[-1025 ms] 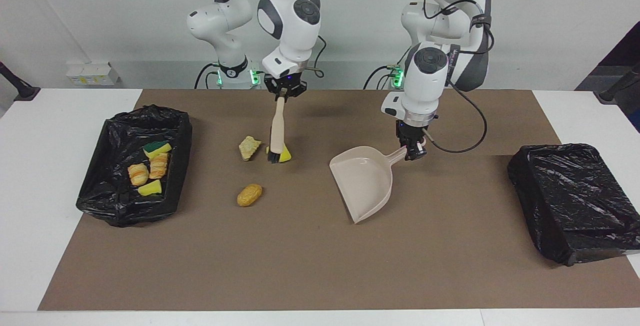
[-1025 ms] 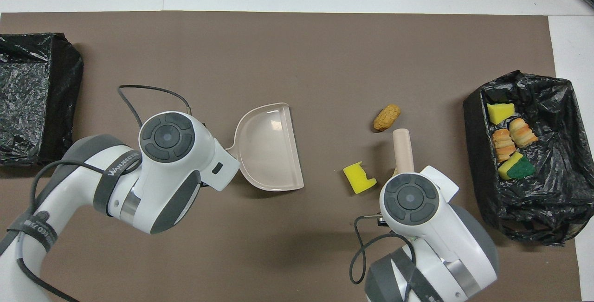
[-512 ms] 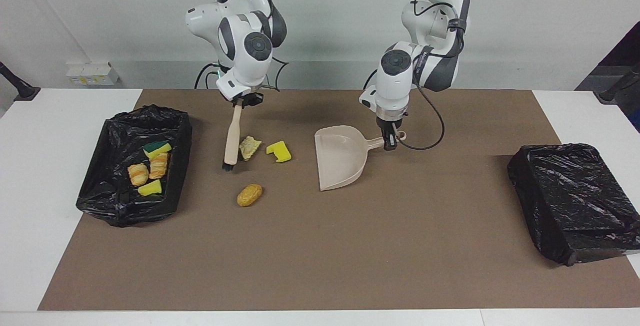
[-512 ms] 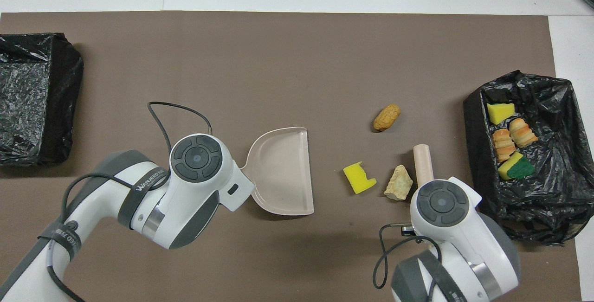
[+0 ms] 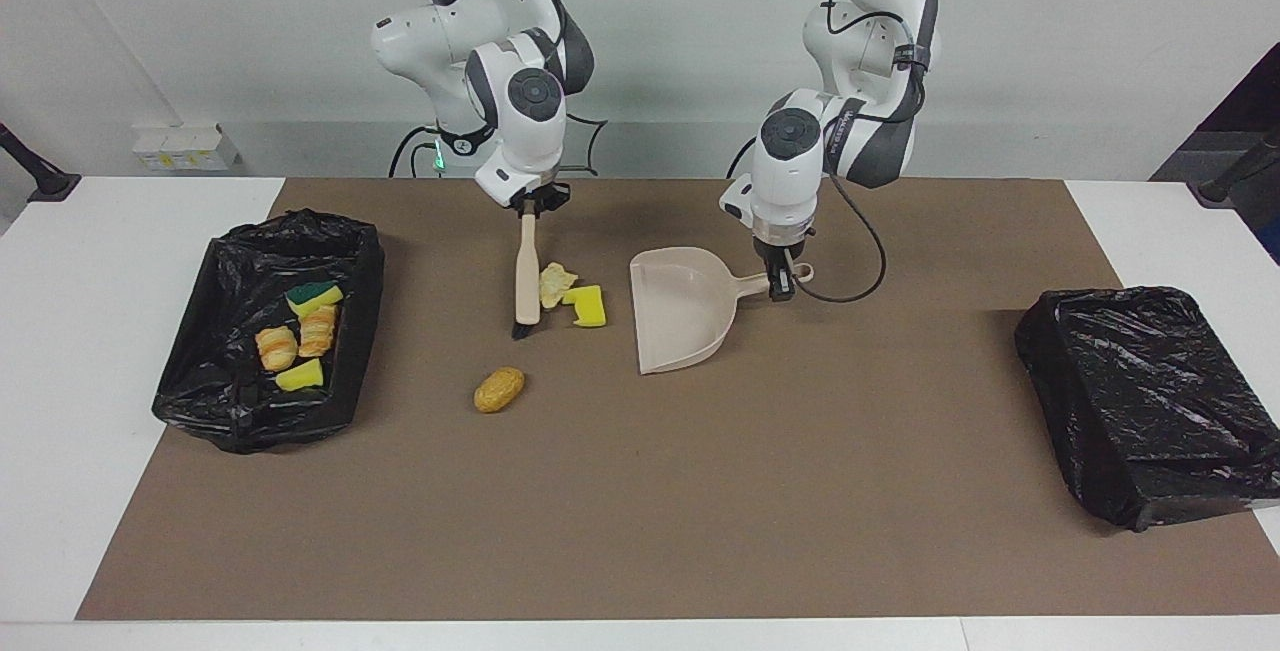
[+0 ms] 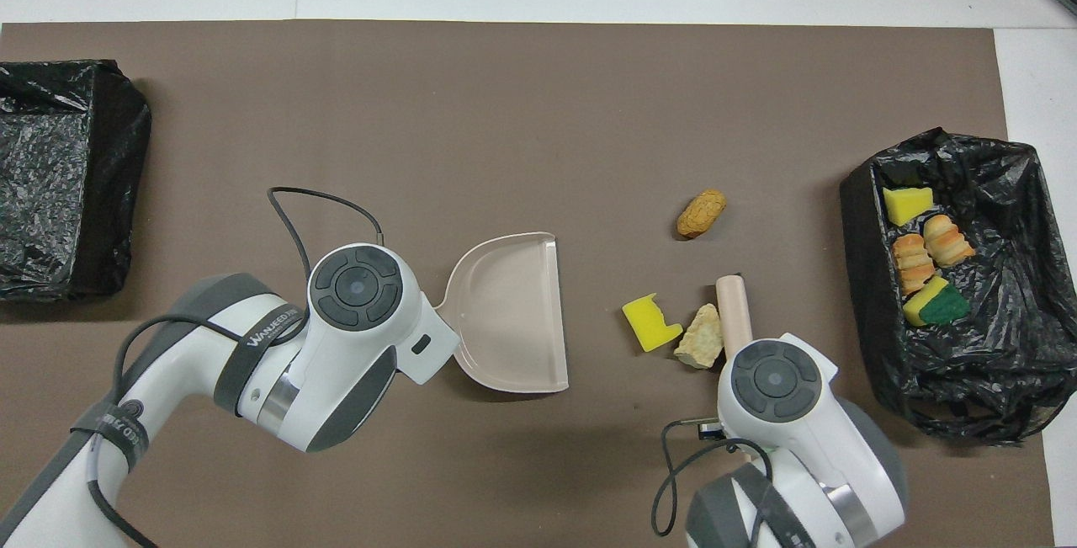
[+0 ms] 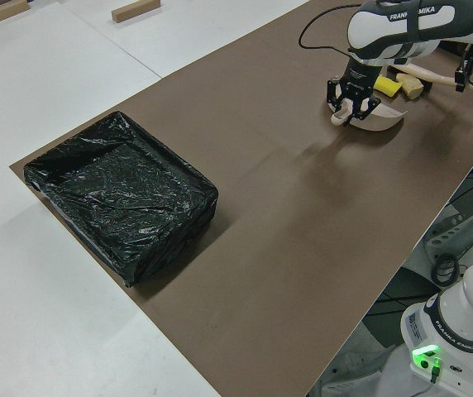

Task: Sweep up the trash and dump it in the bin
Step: 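Sweep the yellow sponge and crust toward the dustpan with the right gripper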

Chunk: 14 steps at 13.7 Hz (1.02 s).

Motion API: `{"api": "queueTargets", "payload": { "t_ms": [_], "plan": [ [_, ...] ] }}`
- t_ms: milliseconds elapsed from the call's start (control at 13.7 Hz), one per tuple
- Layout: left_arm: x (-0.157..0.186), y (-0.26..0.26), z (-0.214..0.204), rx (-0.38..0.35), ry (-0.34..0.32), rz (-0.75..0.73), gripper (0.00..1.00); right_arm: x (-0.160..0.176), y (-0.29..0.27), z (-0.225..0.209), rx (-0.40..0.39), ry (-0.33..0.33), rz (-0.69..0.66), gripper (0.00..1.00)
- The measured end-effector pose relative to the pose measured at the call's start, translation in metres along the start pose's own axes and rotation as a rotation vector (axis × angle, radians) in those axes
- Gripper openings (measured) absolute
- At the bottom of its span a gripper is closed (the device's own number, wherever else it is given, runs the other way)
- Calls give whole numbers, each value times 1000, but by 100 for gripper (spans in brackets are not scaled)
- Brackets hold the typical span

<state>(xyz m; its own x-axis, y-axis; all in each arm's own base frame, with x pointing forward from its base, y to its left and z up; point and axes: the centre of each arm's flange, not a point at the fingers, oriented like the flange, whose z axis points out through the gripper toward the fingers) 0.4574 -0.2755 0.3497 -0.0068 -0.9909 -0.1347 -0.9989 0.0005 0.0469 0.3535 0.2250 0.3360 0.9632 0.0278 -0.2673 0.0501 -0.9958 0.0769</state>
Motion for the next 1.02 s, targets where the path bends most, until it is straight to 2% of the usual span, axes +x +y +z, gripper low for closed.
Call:
{"api": "queueTargets", "payload": {
  "t_ms": [366,659,805,879,1025],
  "plan": [
    [0,3,5,-9,-5,3,31,16,-74,-25,238,8,46,27],
    [0,4,6,-10,-7,4,30,25,-109,-54,324,42,66,27],
    [0,3,6,-10,-7,4,30,23,-109,-81,336,49,61,27],
    [-1,3,6,-10,-6,3,29,21,-100,-95,308,50,47,27],
    [-4,0,6,-7,-3,-5,29,21,-62,-119,180,101,8,27]
  ]
}}
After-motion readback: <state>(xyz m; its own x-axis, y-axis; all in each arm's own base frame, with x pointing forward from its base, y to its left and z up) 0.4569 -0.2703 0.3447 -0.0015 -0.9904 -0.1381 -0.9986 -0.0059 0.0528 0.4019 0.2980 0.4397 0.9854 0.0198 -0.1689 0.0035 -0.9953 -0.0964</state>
